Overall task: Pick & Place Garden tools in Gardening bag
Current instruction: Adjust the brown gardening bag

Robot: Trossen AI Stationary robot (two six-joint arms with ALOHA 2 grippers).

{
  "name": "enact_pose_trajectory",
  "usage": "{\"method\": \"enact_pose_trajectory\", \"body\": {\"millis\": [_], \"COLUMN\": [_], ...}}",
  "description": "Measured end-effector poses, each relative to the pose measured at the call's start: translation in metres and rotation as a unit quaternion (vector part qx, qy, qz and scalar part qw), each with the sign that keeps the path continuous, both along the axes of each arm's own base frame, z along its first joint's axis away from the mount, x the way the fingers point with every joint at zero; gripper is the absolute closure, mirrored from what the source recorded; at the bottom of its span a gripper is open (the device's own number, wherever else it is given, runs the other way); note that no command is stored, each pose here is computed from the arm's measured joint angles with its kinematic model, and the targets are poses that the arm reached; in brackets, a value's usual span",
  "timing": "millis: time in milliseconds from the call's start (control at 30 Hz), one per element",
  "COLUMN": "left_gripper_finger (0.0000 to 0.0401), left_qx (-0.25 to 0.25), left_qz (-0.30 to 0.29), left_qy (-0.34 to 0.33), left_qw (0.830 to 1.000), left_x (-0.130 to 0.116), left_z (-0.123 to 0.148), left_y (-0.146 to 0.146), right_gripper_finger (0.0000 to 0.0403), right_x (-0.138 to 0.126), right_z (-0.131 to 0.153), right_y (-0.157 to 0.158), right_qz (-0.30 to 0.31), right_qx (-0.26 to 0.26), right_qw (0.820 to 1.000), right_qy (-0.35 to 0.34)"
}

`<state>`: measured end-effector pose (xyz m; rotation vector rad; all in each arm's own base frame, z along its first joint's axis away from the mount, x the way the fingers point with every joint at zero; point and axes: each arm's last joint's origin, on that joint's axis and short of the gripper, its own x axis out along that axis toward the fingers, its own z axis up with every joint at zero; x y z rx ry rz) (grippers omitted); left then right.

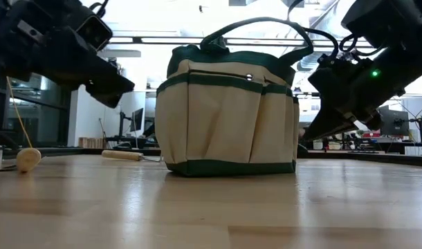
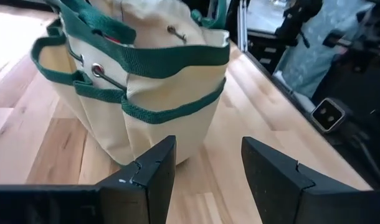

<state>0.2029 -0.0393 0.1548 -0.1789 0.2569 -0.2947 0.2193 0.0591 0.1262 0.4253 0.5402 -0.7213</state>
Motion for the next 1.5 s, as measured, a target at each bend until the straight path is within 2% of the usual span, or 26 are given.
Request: {"method": "enact_pose_trajectory", "body": {"millis": [167,400,567,800,1033,1500], "left_gripper_finger": [0.0221,0.0221,0.0221,0.0221,0.0221,0.0221], "left_qx": [-0.005,-0.013,-0.024,-0.009,-0.013,-0.007], "left_qz": [-0.030,-0.059,-0.107,-0.138,-0.214,-0.189], "left_qy": [0.015,0.008,0.011,0.021,0.020,0.036], "left_qw": [0.999,0.998,0.994,0.990,0.977,0.981], "left_x": [0.010,0.021,0.028,0.053,0.078,0.079], "left_z": [-0.002,0.005,0.006,0.001,-0.001,-0.005], "left_y": [-0.003,-0.007,-0.011,-0.017,-0.025,-0.024], "right_gripper_finger": [0.0400,0.0400,0.0400,0.0400,0.0400,0.0400], "right_x": [0.005,0.008,0.014,0.017,0.018,0.017], "right_z": [0.003,0.005,0.008,0.009,0.009,0.009], "right_y": [0.000,-0.007,-0.014,-0.022,-0.026,-0.009], "right_qz": [0.015,0.006,0.012,0.014,0.008,0.062], "right_qx": [-0.010,-0.015,-0.016,-0.016,-0.017,0.013], "right_qw": [1.000,1.000,0.999,0.999,0.999,0.997], "right_qy": [-0.014,-0.019,-0.032,-0.029,-0.030,-0.032]}}
